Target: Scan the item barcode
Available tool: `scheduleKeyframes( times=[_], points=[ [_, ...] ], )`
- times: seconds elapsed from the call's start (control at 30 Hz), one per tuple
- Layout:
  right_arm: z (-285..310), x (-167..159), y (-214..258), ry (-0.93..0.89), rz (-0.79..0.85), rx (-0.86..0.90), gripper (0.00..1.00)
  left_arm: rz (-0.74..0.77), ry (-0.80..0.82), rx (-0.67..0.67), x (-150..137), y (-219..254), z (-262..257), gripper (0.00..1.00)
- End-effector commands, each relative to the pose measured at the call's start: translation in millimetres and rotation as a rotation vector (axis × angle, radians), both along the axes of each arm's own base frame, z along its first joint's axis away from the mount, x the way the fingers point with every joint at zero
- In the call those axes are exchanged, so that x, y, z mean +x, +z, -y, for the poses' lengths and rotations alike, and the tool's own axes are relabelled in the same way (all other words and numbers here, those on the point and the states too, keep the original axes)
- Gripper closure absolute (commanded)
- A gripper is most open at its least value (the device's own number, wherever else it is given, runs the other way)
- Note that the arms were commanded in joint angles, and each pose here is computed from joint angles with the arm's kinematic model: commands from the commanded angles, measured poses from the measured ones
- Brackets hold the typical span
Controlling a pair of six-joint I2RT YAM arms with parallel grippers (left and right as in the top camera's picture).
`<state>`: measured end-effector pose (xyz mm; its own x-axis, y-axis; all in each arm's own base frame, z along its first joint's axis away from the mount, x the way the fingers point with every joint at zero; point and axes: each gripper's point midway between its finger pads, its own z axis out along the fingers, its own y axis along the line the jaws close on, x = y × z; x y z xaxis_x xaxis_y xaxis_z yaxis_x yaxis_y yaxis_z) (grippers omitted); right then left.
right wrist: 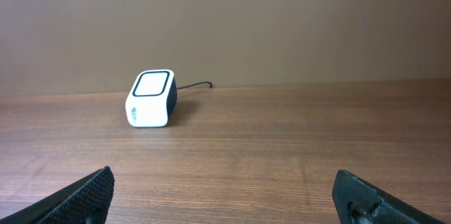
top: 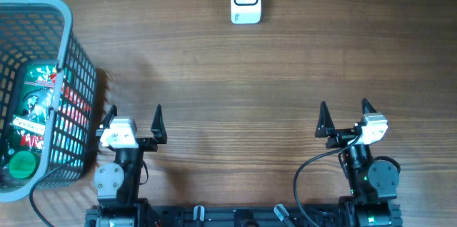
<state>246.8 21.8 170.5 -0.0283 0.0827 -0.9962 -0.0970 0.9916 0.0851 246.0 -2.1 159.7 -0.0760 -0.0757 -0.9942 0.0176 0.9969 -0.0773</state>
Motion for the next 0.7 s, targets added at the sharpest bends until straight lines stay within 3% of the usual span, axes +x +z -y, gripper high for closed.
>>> scheduleKeyframes(
  times=[0.0, 0.67],
  points=[
    [0.5, 0.3, -0.1, -0.005, -0.002, -0.006, 0.0, -0.001, 0.023, -0.005, 0.2, -3.3, -4.2, 0.0],
    [0.5, 0.3, -0.1, -0.005, -0.002, -0.006, 0.0, 0.001, 0.047, 0.004, 0.2, -2.9, -8.5, 0.0]
  ],
)
